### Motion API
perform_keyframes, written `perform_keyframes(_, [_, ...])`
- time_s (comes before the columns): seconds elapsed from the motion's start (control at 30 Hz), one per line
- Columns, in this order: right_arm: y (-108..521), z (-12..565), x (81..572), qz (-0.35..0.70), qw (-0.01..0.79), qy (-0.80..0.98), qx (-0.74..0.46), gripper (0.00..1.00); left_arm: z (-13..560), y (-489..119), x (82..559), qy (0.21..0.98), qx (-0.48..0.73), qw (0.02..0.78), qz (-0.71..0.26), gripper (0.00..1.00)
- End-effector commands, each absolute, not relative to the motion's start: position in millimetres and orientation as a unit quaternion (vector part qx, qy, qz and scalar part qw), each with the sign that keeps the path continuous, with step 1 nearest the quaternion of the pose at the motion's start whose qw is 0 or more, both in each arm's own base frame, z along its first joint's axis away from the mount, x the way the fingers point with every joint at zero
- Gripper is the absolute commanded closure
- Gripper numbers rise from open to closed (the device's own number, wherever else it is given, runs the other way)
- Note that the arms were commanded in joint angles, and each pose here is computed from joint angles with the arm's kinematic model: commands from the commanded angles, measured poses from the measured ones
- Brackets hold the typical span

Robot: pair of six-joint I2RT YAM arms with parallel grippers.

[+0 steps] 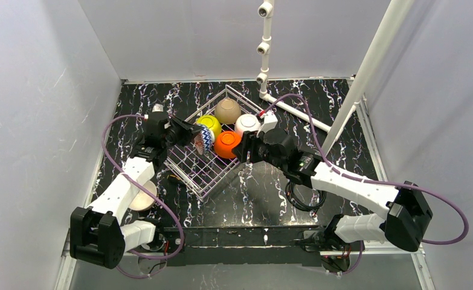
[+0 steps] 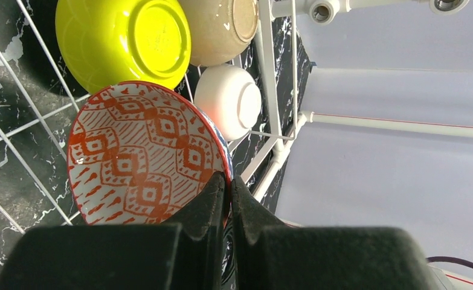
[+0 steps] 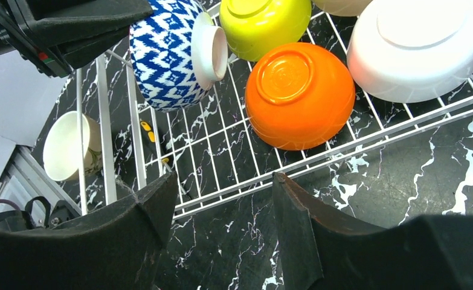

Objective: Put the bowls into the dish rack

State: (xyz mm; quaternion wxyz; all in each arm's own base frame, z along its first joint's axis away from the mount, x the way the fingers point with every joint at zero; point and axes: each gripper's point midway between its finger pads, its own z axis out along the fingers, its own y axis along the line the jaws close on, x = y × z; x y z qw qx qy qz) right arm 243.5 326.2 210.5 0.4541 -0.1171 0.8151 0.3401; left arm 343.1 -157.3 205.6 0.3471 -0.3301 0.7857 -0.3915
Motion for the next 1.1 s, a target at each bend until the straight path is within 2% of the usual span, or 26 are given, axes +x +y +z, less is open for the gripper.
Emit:
perform_keyframes(0.0, [331.4, 214.8, 247.1, 0.347, 0.456, 0.811, -0.116, 0.33, 214.5, -160.0, 344.9, 0.767, -0.324, 0.368, -0.414, 1.0])
perform_keyframes(0.57, [340.5, 214.5, 248.6, 0.358, 0.447, 0.812, -0.113, 0.33, 177.5, -161.1, 350.1, 0.753, -0.33, 0.376, -0.428, 1.0])
perform_keyframes(0.93, [344.6, 204.8, 249.2, 0.353, 0.435, 0.819, -0.121, 0.33, 135.8, -123.5, 311.1, 0.74, -0.423, 0.366, -0.374, 1.0])
perform_keyframes(1.07, [349.0, 202.4, 249.1, 0.355, 0.43, 0.821, -0.125, 0.33, 128.4, -117.3, 301.3, 0.755, -0.427, 0.356, -0.347, 0.95])
